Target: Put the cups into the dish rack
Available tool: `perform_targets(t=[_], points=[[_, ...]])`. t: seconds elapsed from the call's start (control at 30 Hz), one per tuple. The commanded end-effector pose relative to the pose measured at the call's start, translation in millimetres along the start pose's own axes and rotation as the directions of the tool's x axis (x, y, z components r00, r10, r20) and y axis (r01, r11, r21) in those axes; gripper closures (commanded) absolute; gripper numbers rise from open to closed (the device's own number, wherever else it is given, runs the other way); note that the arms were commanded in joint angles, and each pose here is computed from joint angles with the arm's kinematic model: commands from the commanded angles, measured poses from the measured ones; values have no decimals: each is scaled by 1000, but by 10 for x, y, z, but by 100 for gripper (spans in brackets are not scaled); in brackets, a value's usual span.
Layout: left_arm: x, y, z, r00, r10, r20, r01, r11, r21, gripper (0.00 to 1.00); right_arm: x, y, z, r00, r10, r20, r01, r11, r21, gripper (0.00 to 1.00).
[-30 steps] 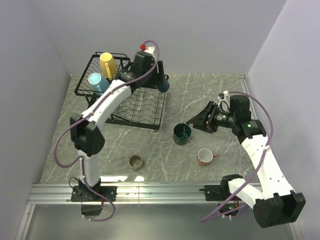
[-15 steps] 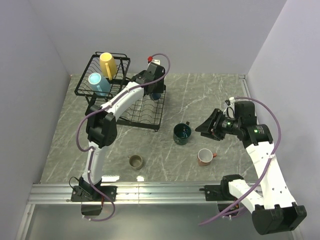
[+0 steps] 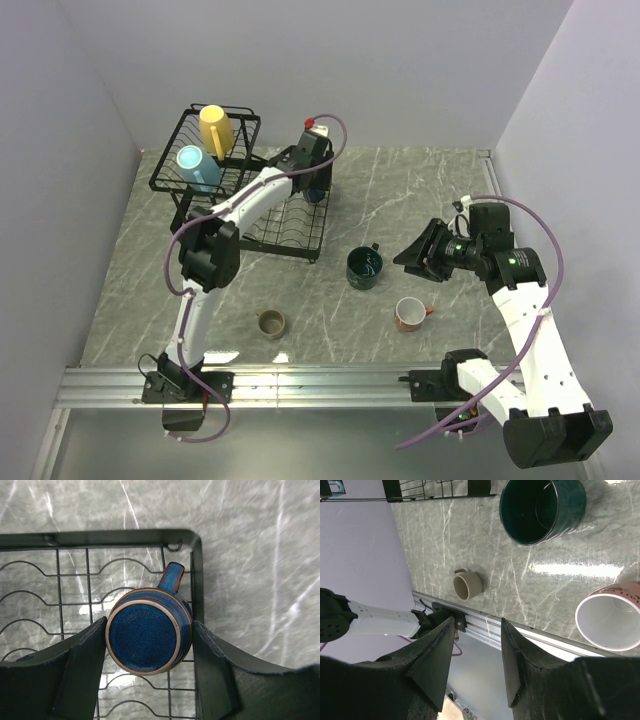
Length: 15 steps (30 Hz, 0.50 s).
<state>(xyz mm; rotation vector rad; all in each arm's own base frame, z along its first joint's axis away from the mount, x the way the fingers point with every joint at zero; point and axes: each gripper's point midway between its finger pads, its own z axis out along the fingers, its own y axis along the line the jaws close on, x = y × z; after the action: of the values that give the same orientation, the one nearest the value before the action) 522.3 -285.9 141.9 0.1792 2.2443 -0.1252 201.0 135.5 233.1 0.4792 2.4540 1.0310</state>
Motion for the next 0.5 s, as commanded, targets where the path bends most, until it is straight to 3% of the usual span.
perform_targets(t=[0.0,0.47], points=[[-175,-78,-24,996,47,70,-49,998,32,100,-46,12,-37,1000,-3,21,3,1000,8,51],[-157,-248,97,988,97,119,-109,989,98,100,-6,-52,-34,1000,4,2,-4,999,35,52]])
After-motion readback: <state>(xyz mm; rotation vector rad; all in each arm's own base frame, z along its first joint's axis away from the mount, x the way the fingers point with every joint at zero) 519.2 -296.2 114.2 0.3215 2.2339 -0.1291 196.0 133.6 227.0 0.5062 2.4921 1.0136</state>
